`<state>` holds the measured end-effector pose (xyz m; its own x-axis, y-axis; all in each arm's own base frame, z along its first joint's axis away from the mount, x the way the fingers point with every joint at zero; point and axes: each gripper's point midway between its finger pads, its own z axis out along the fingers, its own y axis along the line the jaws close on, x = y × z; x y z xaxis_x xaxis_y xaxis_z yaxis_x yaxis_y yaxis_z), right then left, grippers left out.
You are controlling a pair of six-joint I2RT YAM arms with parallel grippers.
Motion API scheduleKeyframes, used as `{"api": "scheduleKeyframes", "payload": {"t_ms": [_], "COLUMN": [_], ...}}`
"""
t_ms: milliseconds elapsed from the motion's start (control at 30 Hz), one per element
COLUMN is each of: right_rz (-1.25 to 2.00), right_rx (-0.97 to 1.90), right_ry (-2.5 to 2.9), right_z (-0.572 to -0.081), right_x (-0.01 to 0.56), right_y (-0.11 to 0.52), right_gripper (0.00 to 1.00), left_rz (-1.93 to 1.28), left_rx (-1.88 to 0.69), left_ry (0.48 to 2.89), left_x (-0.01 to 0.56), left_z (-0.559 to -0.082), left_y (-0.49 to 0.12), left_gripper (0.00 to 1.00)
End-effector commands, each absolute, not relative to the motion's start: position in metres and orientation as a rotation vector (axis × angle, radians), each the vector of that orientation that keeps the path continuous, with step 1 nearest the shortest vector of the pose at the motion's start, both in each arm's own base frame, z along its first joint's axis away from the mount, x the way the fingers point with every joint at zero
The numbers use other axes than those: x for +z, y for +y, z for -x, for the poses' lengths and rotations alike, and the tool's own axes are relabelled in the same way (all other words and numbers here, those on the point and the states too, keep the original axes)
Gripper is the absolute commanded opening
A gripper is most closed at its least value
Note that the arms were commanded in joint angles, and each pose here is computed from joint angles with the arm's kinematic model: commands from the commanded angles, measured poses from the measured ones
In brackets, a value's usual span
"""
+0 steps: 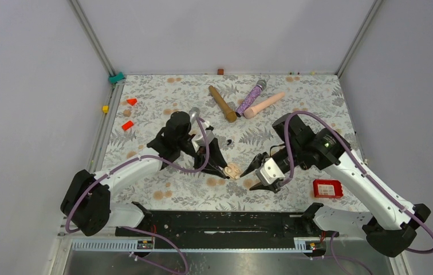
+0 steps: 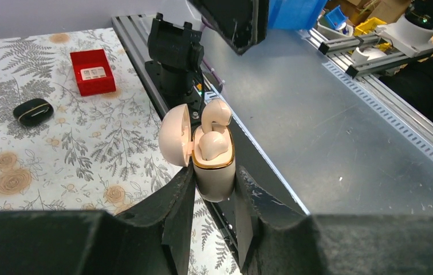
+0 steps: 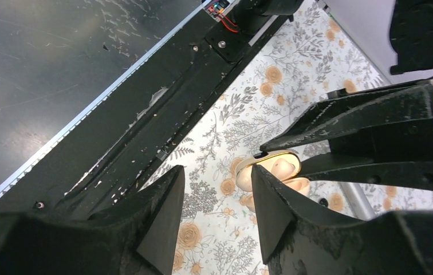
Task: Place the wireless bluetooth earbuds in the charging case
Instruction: Adjust the earbud with the charging case.
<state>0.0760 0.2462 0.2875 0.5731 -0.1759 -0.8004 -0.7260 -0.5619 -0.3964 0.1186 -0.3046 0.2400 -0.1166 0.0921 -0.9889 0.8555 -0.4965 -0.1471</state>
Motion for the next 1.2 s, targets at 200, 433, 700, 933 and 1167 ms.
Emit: {"api": "scheduleKeyframes", "payload": {"t_ms": [200,433,700,933,1167], "right_rz": [2.043,2.026,2.085,2.081,2.072], "right_rx": [0.939,0.912,0.919,0.890,0.873], "right_ry": [0.729,0.772,0.746,0.764,0.768], "right_z": [-0.079,-0.088,-0.078,-0.084,-0.088], "right_x": [0.263,0.259,0.243,0.235,0.233], "right_y": [0.264,0.270,0.262,0.266,0.269], "right_gripper": [0.50,0.48,0.49,0.47,0.41], "left_rz": [-1.642,-1.648,-1.646,-1.647,-1.646], "left_rx": [-1.720,-1.741,-1.740,-1.741,-1.743], "left_ry": [0.977,0.988,0.992,0.991,0.997], "left_x": [0.238,0.235,0.235,0.235,0.234], "left_z": [-0.106,-0.105,-0.105,-0.105,-0.106], "left_y": [-0.304,-0.308,-0.307,-0.307,-0.308], "left_gripper": [0.00,0.00,0.00,0.00,0.00]}}
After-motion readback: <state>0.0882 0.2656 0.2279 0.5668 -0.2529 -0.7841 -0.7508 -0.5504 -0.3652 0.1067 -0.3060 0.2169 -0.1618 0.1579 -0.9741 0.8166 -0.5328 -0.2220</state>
